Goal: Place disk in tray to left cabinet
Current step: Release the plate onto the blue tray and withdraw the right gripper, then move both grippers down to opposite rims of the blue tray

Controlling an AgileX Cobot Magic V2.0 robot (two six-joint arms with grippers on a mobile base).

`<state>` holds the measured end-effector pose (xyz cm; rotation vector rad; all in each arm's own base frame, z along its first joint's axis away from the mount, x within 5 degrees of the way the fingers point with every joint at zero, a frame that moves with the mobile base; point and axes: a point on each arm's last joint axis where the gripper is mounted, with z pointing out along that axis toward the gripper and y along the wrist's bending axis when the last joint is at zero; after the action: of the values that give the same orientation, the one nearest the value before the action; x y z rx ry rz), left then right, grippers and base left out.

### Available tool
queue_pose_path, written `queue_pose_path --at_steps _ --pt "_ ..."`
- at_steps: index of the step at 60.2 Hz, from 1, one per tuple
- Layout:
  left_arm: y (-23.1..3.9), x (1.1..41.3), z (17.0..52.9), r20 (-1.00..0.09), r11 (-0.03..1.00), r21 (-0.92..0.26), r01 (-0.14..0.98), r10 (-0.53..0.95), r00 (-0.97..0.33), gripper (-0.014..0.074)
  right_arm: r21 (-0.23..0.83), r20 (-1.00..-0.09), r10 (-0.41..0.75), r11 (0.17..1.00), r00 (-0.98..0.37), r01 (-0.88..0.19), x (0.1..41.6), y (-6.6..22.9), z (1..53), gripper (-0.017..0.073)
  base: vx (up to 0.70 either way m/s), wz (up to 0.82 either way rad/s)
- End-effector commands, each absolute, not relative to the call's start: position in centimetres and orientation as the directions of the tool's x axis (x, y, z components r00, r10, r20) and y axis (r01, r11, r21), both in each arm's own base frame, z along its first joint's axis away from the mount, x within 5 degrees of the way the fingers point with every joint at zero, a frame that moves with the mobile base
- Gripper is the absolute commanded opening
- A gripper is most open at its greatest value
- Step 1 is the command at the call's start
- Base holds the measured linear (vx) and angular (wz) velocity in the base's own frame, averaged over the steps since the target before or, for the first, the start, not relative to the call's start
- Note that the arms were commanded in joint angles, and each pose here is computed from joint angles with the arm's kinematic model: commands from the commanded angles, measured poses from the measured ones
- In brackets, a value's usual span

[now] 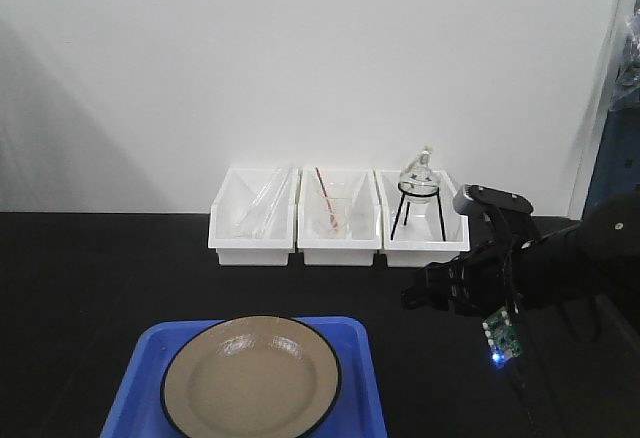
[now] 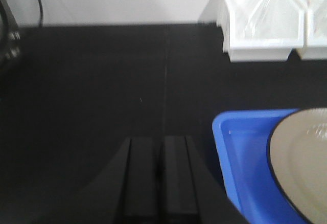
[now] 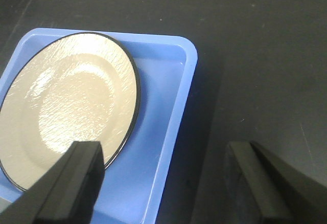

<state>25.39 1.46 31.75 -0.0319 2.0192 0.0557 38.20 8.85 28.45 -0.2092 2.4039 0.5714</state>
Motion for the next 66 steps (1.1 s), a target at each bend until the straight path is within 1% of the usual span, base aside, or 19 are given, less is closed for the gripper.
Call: queue_pose_path --at_steps 1,5,10,12,16,23,28,33,41,46,54,66 --pt "1.4 26.8 33.0 -0.923 0.998 -0.031 -0.060 -0.052 -0.382 0.0307 0.346 -0.705 0.037 0.890 -0.708 -0.298 37.9 8.6 31.5 0.0550 0.00 0.00" --pt "1.4 27.7 32.4 -0.905 0.995 -0.067 -0.069 -0.090 -0.416 0.0409 0.347 -0.703 0.036 0.889 -0.710 -0.298 37.8 8.6 31.5 0.0550 0.00 0.00" --pt "1.4 28.6 32.0 -0.879 0.996 -0.063 -0.065 -0.086 -0.469 0.0529 0.348 -0.701 0.036 0.889 -0.712 -0.298 37.8 8.6 31.4 0.0550 0.00 0.00" --pt "1.4 29.0 31.9 -0.863 0.997 -0.055 -0.059 -0.077 -0.500 0.0563 0.349 -0.702 0.038 0.889 -0.711 -0.297 37.9 8.6 31.4 0.0550 0.00 0.00" --pt "1.3 29.8 31.8 -0.821 0.998 -0.042 -0.045 -0.061 -0.568 0.0598 0.351 -0.701 0.042 0.889 -0.712 -0.293 38.0 8.6 31.3 0.0550 0.00 0.00" --pt "1.3 31.8 31.5 -0.733 1.000 -0.012 -0.001 -0.010 -0.680 0.0594 0.393 -0.669 0.067 0.877 -0.740 -0.276 38.5 8.9 30.2 0.0550 0.00 0.00" --pt "1.1 33.6 31.2 -0.693 0.999 -0.021 0.041 0.015 -0.721 0.0577 0.429 -0.632 0.086 0.866 -0.771 -0.255 39.0 9.2 28.9 0.0550 0.00 0.00" --pt "0.7 35.4 30.6 -0.673 0.995 -0.064 0.073 0.011 -0.739 0.0561 0.452 -0.603 0.101 0.861 -0.791 -0.235 39.5 9.4 27.7 0.0550 0.00 0.00" --pt "0.1 38.1 29.0 -0.657 0.983 -0.154 0.095 -0.030 -0.753 0.0554 0.459 -0.565 0.097 0.862 -0.819 -0.214 40.2 9.5 25.8 0.0550 0.00 0.00" --pt "-0.1 39.8 27.5 -0.636 0.976 -0.185 0.112 -0.033 -0.771 0.0554 0.463 -0.542 0.092 0.863 -0.835 -0.205 40.4 9.5 24.8 0.0550 0.00 0.00" --pt "-0.2 41.9 24.3 -0.570 0.968 -0.224 0.110 -0.039 -0.821 0.0554 0.463 -0.521 0.088 0.865 -0.849 -0.194 40.7 9.6 23.8 0.0550 0.00 0.00" --pt "-0.4 43.1 21.0 -0.486 0.960 -0.261 0.098 -0.043 -0.873 0.0554 0.463 -0.512 0.088 0.866 -0.855 -0.188 40.9 9.6 23.2 0.0550 0.00 0.00"
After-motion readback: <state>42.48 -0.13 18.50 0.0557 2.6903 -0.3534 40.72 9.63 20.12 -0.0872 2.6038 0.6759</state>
